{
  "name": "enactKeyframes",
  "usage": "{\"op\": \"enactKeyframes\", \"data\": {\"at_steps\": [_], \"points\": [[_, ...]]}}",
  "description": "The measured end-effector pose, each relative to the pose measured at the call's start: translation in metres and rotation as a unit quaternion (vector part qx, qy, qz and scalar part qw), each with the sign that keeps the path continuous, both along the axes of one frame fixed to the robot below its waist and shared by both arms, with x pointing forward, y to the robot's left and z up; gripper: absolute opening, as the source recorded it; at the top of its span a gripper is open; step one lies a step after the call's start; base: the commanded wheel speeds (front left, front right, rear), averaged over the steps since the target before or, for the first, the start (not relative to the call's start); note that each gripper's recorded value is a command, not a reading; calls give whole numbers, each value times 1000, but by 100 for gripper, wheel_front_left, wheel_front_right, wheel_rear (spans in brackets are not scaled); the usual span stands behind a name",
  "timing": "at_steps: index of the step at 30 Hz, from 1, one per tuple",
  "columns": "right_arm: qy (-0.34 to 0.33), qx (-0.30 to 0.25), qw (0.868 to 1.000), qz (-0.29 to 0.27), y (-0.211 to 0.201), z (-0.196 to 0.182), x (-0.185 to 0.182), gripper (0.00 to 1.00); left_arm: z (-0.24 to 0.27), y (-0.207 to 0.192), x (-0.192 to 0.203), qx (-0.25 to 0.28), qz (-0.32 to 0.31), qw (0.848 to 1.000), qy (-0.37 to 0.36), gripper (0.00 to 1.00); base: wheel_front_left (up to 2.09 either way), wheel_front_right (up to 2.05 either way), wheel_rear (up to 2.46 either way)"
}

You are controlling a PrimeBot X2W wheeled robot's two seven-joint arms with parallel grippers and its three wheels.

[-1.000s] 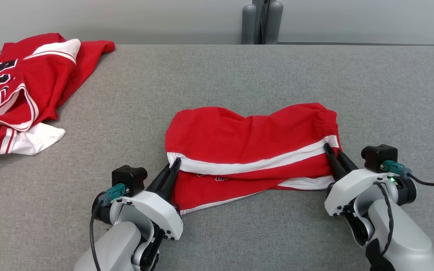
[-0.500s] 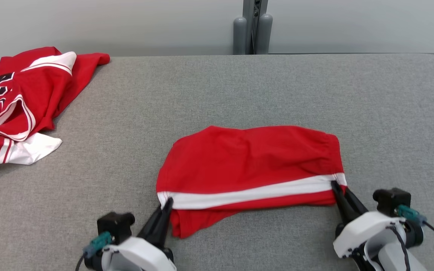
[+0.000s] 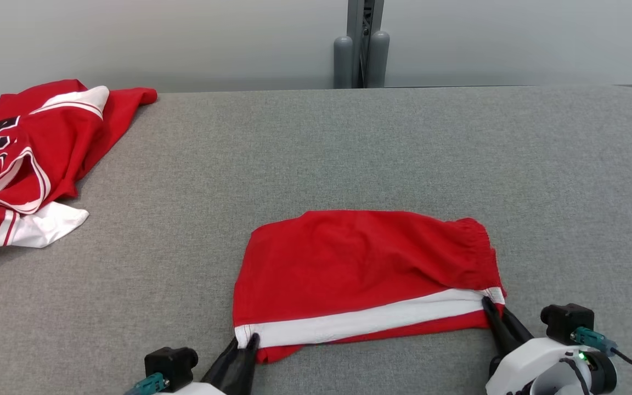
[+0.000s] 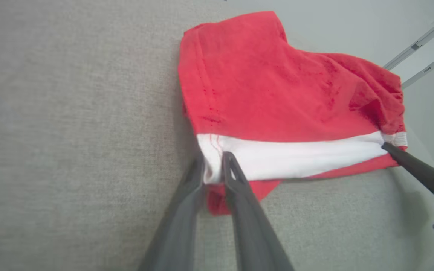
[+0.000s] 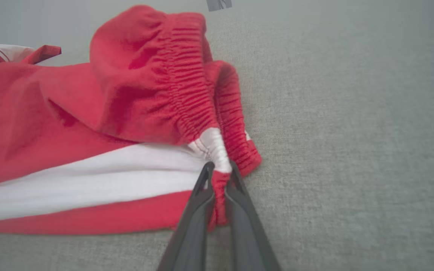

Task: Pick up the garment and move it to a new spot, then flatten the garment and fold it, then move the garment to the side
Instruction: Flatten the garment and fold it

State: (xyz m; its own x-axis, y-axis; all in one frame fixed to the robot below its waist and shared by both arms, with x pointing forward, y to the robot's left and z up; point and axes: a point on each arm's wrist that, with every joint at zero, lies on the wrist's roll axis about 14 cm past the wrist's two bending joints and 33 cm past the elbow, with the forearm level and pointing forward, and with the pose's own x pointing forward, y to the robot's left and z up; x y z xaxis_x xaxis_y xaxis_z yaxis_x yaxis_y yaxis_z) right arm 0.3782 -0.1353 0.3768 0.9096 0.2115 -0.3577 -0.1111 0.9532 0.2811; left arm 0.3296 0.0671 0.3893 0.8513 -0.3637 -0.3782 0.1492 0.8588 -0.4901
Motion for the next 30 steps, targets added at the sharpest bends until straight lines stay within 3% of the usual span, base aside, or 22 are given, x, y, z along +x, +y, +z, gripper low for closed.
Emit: {"op": "enactKeyframes", "data": {"at_steps": [1,2,5,6,7,17,30], "points": [[4,1,1000,1,2,-1,-3,19,-2,1,-3,-4,4,1000,8,100,0,0,0],[6,1,1000,2,2,-2,-6,29,-4,2,-6,-4,4,1000,10,100,0,0,0],[12,-1,1000,2,1,-5,-13,47,-7,6,-11,-1,7,1000,17,100,0,0,0],[12,0,1000,1,1,-5,-14,78,-7,8,-12,-1,9,1000,16,100,0,0,0],[12,0,1000,0,0,-5,-15,100,-6,9,-13,-1,11,1000,14,100,0,0,0],[-20,1,1000,-18,-12,9,-24,100,23,16,-4,16,11,999,-49,100,0,0,0],[-150,-30,987,-56,-48,85,-9,100,71,41,19,51,50,988,-136,100,0,0,0]]}}
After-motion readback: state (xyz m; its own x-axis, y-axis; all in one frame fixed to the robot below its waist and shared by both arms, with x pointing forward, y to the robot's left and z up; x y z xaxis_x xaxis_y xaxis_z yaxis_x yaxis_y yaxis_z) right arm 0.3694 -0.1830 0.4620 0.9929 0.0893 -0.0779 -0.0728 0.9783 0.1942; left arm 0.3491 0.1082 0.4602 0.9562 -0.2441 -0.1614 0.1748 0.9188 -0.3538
